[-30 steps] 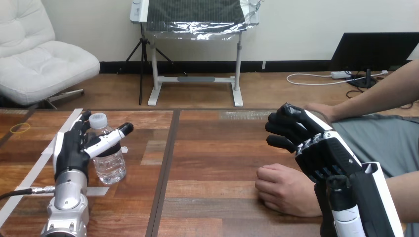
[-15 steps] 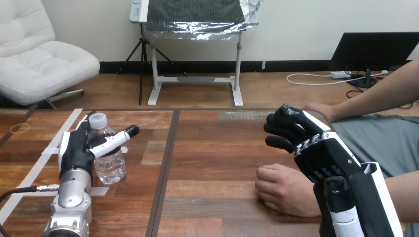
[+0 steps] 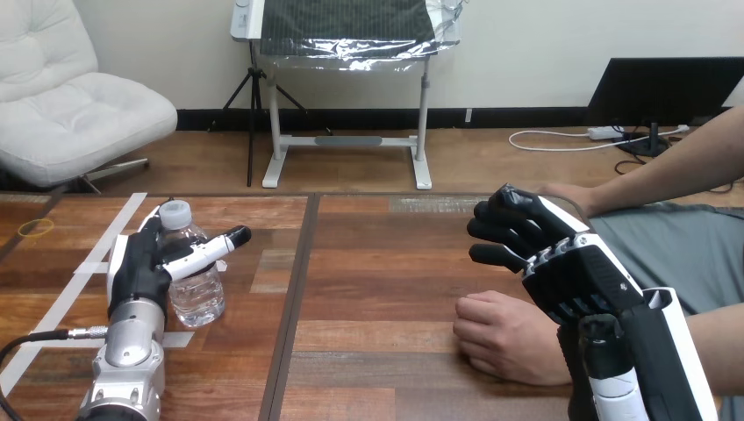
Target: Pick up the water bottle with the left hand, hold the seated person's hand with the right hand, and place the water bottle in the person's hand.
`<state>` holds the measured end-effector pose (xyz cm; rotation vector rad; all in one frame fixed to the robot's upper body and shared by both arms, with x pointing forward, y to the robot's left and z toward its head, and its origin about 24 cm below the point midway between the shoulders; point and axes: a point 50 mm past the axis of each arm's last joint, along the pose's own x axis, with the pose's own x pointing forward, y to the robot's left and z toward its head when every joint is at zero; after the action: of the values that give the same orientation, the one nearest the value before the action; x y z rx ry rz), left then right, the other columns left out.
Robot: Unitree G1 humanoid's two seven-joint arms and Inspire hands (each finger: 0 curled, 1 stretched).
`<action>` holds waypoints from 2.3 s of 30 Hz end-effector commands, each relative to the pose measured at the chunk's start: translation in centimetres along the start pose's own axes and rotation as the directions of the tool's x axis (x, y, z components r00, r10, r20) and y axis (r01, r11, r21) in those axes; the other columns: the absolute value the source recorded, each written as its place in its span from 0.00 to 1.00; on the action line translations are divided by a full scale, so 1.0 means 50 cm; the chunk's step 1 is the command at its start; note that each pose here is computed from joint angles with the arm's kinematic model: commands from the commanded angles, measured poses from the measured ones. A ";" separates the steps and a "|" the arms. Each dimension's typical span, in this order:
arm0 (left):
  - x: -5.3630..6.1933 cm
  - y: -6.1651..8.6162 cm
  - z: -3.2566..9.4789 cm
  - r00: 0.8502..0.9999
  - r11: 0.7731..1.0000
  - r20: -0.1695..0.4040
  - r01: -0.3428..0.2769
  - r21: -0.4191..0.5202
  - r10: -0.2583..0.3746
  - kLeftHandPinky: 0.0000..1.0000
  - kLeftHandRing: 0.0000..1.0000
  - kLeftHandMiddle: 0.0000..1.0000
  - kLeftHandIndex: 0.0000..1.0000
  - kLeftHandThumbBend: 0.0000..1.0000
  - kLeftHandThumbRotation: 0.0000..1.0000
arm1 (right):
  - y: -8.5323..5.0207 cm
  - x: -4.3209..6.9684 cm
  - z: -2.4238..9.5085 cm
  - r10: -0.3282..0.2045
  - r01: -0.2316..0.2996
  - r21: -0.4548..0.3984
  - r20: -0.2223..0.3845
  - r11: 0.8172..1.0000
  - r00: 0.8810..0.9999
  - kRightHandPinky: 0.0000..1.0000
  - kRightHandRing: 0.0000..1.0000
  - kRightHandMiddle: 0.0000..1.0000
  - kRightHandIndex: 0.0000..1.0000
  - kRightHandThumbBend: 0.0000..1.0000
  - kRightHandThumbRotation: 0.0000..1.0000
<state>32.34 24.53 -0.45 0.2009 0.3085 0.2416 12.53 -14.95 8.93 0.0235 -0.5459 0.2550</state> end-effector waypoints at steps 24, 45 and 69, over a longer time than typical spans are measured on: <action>0.018 -0.043 0.061 0.998 1.000 0.063 0.012 -0.003 -0.012 0.57 0.71 0.77 0.73 0.94 0.03 | -0.004 0.020 0.013 0.005 -0.004 -0.021 0.074 1.000 0.997 0.75 0.80 0.82 0.82 0.58 0.89; 0.018 -0.042 0.065 0.997 0.999 0.075 -0.038 0.031 0.036 0.31 0.37 0.45 0.47 0.67 0.00 | -0.003 0.021 0.011 0.007 -0.006 -0.013 0.077 1.000 0.997 0.75 0.80 0.82 0.82 0.58 0.89; 0.010 -0.034 0.062 0.990 0.996 0.128 -0.073 0.060 0.065 0.32 0.37 0.43 0.44 0.69 0.00 | -0.001 0.020 0.009 0.005 -0.003 -0.029 0.064 1.000 0.998 0.76 0.81 0.82 0.82 0.61 0.90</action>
<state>32.76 22.94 -0.55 0.2567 0.3120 0.2940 12.53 -14.88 8.93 0.0168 -0.5457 0.2563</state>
